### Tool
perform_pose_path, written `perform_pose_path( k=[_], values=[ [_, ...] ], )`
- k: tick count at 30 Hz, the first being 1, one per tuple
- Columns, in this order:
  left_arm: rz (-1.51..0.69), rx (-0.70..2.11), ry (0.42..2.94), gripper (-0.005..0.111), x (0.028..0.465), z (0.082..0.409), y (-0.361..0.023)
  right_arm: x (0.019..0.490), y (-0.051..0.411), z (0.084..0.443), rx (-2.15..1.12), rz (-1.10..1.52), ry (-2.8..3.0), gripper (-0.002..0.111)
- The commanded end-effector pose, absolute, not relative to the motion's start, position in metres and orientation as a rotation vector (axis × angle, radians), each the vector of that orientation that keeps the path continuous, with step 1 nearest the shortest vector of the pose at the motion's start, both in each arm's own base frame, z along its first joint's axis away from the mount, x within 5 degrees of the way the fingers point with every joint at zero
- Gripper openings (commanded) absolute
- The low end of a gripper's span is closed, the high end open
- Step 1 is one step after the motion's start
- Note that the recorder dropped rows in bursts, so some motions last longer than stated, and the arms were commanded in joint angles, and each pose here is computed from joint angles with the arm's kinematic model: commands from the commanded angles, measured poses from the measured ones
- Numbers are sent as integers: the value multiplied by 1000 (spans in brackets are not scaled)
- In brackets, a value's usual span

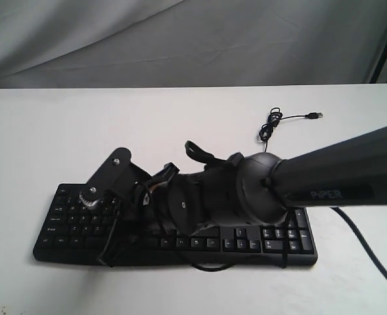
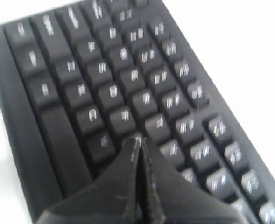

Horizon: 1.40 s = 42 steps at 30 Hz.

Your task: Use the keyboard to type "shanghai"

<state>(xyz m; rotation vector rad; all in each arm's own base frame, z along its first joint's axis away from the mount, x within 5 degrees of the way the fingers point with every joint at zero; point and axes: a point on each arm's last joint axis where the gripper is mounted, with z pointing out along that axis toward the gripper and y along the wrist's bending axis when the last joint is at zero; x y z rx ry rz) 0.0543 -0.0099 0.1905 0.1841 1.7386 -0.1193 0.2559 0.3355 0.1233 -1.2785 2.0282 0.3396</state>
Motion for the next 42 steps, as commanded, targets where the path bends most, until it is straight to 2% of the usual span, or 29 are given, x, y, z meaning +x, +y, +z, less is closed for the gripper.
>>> perform_pose_path(
  k=[1, 42],
  values=[
    [-124, 185, 1735, 0, 54, 190, -10, 264, 348, 130, -1314, 351, 1996, 0],
    [-124, 185, 1735, 0, 54, 190, -10, 274, 346, 111, -1331, 308, 2000, 0]
  ],
)
